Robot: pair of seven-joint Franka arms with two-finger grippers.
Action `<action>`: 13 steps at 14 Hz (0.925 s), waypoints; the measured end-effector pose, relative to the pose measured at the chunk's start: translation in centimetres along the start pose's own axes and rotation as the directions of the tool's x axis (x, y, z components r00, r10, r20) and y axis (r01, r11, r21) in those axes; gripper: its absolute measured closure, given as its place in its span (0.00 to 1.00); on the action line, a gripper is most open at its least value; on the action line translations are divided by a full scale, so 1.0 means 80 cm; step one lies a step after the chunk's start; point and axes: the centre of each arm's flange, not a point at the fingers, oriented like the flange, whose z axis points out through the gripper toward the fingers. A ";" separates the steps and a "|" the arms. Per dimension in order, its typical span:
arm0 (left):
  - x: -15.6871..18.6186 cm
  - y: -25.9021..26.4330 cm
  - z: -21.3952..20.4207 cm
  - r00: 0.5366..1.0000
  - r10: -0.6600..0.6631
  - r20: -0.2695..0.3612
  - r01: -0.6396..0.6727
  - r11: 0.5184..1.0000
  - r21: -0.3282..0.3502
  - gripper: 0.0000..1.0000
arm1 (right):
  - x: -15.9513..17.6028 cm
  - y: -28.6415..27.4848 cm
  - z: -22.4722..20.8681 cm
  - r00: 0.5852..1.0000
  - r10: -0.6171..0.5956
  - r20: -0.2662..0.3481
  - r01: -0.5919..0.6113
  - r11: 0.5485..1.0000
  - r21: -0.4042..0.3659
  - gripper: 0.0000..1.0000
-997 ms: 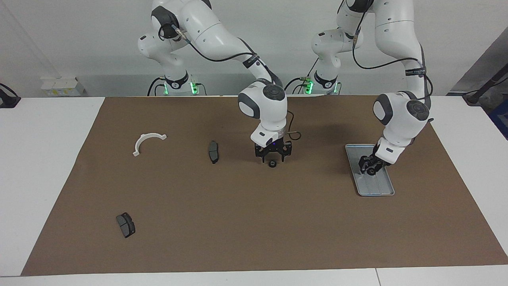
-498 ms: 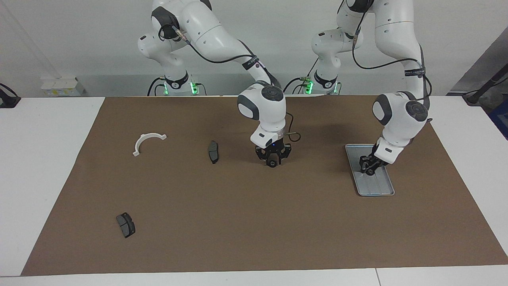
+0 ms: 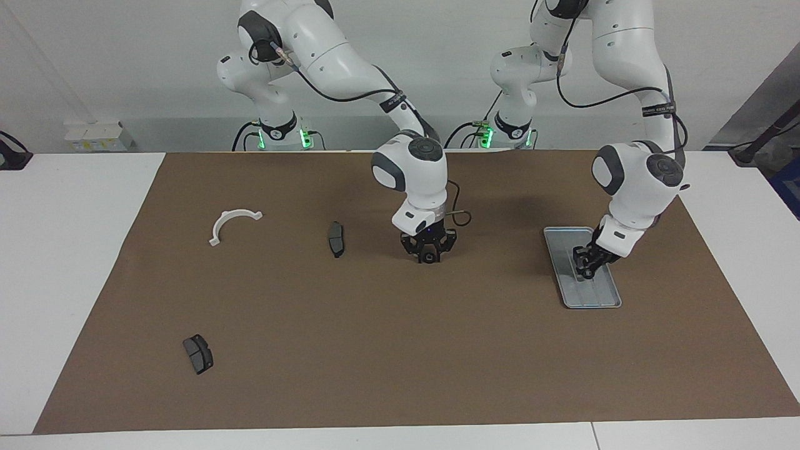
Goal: Place bearing gear from tray to pile
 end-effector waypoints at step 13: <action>-0.070 0.332 -0.009 0.982 -0.187 -0.008 0.186 0.980 -0.066 0.65 | 0.137 0.248 -0.127 0.982 0.134 -0.131 -0.145 0.986 -0.078 0.65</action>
